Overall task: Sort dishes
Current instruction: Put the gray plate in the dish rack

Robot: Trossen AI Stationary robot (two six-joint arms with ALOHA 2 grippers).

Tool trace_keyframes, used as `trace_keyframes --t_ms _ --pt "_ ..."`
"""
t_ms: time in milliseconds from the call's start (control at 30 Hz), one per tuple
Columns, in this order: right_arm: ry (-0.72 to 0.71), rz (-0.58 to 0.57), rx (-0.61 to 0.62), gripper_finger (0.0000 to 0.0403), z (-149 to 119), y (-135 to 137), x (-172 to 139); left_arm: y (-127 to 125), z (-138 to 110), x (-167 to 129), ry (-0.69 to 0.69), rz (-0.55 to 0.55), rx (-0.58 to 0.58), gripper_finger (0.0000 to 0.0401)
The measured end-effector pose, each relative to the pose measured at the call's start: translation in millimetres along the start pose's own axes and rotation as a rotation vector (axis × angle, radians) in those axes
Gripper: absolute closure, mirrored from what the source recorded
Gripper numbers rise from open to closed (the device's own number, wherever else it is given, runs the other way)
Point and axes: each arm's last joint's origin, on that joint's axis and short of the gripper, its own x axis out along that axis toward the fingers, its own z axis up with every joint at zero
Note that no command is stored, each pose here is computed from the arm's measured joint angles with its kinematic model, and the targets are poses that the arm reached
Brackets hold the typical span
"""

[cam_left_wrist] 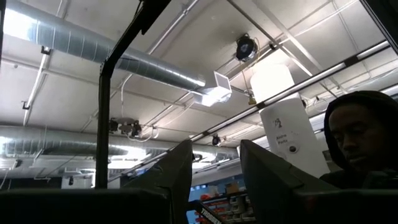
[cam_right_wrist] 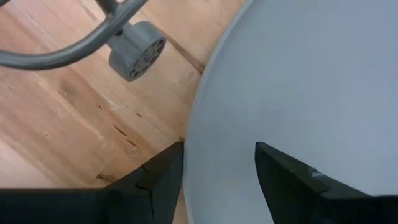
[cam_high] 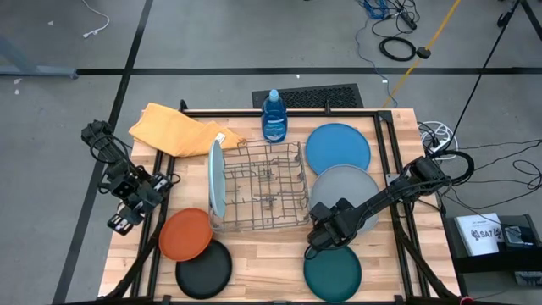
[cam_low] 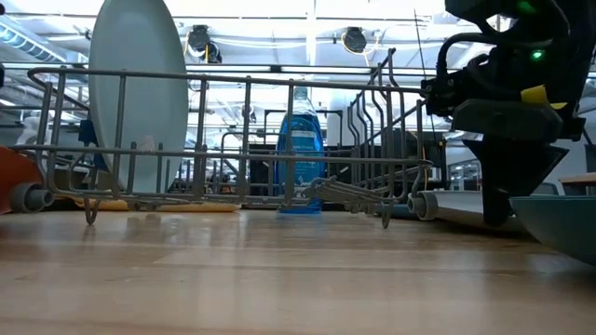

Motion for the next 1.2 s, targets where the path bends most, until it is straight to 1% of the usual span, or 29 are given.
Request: trace_keyframes --t_ms 67,133,233,467,600,767,1100,1200 --pt "-0.008 0.0 -0.003 0.0217 -0.5 0.3 -0.1 0.0 0.0 0.0 0.0 0.0 0.0 0.0264" --pt "-0.046 0.002 -0.009 0.0219 -2.1 1.1 -1.3 0.0 0.0 0.0 0.0 0.0 0.0 0.0264" --pt "-0.061 0.02 0.01 0.0217 -2.8 1.2 -5.1 0.0 0.0 0.0 0.0 0.0 0.0 0.0264" --pt "-0.071 0.041 0.076 0.0189 -4.1 5.6 -13.8 0.0 -0.2 0.0 0.002 0.0 0.0 0.0264" --pt "-0.069 0.028 0.111 0.0172 -5.7 4.9 -15.7 -0.1 -0.6 0.0 0.006 -0.001 -0.001 0.0264" --pt "-0.059 -0.032 0.108 0.0163 -11.8 -0.1 -16.3 -0.1 -0.6 -0.1 0.006 -0.001 -0.001 0.0264" --pt "-0.062 -0.04 0.086 0.0163 -18.2 -0.3 -14.6 0.0 -0.1 -0.1 0.001 0.0 0.0 0.0264" --pt "-0.051 0.0 0.056 0.0163 -20.0 2.7 -11.7 0.0 -0.1 0.0 0.001 0.0 0.0 0.0264"
